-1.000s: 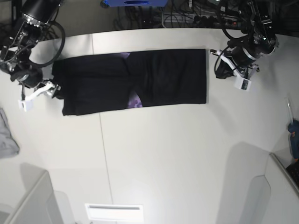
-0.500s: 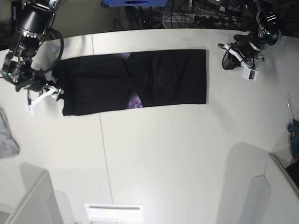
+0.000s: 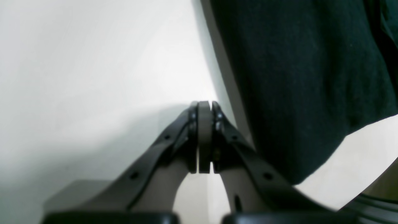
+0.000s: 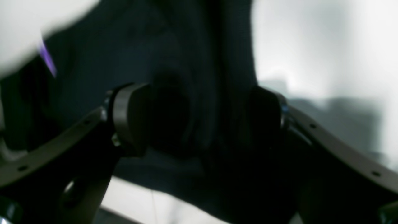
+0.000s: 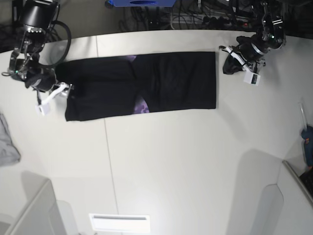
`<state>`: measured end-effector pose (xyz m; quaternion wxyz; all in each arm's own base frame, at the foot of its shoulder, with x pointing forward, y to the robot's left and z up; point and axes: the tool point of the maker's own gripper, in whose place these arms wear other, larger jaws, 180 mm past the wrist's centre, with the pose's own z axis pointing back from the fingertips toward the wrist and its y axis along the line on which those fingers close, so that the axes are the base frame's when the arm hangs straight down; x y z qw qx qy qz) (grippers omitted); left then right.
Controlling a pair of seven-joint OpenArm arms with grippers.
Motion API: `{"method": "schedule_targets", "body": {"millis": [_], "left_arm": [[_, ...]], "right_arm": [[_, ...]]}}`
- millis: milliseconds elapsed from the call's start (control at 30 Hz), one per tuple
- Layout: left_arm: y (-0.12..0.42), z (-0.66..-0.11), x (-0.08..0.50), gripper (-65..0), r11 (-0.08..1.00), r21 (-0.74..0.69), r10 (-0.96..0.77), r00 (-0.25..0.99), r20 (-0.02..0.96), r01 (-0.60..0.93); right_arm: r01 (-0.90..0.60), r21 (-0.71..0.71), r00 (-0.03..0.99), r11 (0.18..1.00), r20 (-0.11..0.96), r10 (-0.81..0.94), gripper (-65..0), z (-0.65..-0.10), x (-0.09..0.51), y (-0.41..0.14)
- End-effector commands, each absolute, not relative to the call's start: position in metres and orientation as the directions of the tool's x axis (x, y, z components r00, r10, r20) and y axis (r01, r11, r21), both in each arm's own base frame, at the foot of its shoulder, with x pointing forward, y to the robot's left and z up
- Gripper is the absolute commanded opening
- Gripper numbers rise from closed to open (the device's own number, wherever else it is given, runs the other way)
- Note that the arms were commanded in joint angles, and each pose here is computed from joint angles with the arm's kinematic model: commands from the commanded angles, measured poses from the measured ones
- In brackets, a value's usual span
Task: Fold the T-shirt properly
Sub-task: 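Grasp the folded end with the left gripper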
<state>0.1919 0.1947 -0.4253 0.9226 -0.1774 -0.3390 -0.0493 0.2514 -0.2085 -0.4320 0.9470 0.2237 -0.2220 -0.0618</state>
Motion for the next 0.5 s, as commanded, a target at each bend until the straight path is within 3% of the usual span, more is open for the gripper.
{"method": "schedule_targets", "body": {"millis": [0,333,467], "left_arm": [[0.194,-0.419,0.198,-65.0,0.930,-0.286,0.018,0.749,0.662,0.231],[0.156,-0.423,0.200,-65.0,0.891,-0.330,-0.022,0.754,0.657,0.313],[0.155,-0.428,0.203,-65.0,0.889,-0.338,-0.017,0.760,0.649,0.309]], "right_arm": [[-0.003,0.445,0.920,0.896,0.352,-0.172,-19.7,-0.439,0.242,-0.202],[0.024,0.466,0.927,0.884,0.321,-0.194,-20.1,-0.456,0.237,-0.199],[0.029,0.469,0.929,0.883,0.313,-0.197,-33.2,-0.458,0.236,-0.199]]}}
